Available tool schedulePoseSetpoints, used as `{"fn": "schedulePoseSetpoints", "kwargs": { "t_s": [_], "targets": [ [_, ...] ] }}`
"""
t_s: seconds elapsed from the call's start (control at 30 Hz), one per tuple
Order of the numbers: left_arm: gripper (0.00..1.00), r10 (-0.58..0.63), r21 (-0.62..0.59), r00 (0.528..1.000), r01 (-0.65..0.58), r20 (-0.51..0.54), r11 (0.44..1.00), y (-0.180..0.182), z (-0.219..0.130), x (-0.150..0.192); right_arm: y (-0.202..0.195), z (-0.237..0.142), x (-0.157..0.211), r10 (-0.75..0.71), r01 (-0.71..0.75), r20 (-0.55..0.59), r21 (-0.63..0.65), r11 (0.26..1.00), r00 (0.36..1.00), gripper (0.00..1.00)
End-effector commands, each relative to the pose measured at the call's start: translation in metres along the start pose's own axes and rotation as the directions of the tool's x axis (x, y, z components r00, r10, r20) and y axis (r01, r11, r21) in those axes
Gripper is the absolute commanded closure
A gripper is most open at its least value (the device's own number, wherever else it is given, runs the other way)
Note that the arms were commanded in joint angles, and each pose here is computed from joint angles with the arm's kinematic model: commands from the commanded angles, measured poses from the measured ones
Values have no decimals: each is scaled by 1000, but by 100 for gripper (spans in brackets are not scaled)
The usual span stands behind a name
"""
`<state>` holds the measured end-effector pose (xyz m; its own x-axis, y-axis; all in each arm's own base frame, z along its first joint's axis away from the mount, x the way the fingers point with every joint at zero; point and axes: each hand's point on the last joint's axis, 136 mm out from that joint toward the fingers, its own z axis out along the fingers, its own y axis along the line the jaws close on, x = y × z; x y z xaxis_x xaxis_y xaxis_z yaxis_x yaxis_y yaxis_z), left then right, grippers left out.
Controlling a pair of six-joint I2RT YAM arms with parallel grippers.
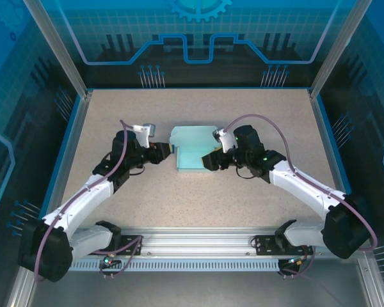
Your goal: Fold the paper box
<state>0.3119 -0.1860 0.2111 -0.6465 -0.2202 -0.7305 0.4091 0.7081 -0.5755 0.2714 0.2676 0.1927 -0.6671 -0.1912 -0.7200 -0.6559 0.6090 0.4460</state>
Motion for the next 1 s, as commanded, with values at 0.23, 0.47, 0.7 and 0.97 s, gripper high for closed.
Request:
{"fn": "schedulePoseSetpoints", "kwargs": {
  "t_s": [0.23, 0.47, 0.7, 0.97],
  "targets": [
    [76, 199, 532, 966, -257, 165, 807, -120, -31, -24, 91, -50, -42, -130, 188, 155, -456, 870, 979, 36],
    [73, 259, 579, 950, -311, 173, 754, -128, -33, -9, 80, -62, -53, -206, 259, 171, -400, 879, 963, 33],
    [69, 424, 582, 885, -451, 193, 677, -128, -22, 21, 78, -63, -34, -393, 378, 41, -381, 844, 919, 32],
    [71, 502, 650, 833, -517, 233, 556, -132, -20, 37, 76, -59, -20, -584, 542, 6, -382, 749, 812, 36]
  ]
}}
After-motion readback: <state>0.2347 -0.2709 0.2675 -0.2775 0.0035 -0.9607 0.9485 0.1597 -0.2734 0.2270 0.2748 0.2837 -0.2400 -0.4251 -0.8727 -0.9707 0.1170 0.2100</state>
